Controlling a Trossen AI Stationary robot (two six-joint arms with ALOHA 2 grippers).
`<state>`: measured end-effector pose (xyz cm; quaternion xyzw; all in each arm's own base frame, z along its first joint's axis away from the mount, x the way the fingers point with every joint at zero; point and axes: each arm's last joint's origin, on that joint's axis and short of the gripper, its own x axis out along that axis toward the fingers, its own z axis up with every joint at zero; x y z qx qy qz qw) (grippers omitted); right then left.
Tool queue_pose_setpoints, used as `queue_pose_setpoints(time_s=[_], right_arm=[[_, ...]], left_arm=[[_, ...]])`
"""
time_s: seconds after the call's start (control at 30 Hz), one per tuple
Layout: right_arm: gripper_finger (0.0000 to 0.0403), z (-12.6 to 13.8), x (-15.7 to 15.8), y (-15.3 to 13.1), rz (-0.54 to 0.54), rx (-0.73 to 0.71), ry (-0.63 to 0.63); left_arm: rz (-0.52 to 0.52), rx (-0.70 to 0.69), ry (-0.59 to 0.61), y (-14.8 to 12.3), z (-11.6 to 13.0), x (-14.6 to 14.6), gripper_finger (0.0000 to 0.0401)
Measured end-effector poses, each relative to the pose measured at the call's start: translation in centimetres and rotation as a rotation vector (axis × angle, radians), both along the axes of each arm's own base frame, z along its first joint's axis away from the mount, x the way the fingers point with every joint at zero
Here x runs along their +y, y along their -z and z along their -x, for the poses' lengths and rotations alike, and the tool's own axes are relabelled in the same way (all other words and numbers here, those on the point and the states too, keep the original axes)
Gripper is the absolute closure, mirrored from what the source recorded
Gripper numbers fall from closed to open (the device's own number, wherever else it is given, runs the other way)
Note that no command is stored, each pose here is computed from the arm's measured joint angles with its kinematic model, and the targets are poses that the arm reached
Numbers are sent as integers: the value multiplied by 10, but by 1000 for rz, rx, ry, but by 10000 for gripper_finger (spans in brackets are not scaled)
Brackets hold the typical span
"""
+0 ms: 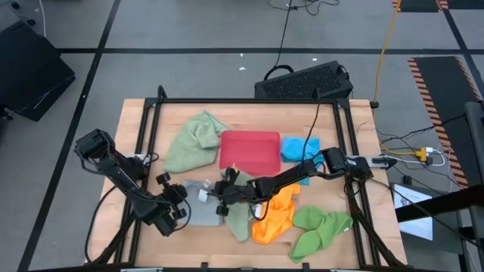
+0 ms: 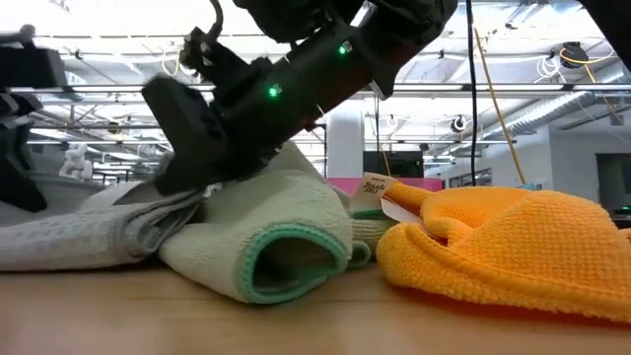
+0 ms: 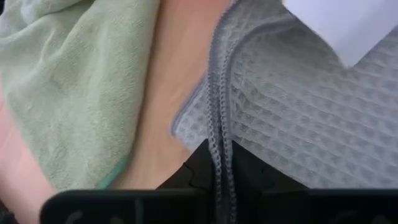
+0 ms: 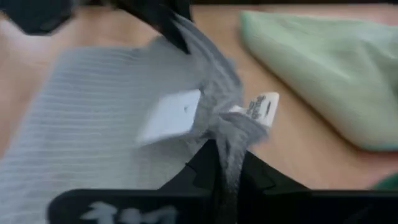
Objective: Fold microfiber towels
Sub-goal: Fold the gray microfiber cloth
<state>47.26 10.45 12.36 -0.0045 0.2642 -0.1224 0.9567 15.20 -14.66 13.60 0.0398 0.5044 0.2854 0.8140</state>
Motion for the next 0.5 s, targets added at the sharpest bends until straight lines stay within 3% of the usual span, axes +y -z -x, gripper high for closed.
queue_pose_setpoints(time_s=[0.27,0.5], right_arm=[[258,6,12,-1,99,9,73],[226,21,26,-28,190,38,105]], left_arm=[[0,49,-99,0,-2,11,276],[26,2,-100,-29,-11,3,250]])
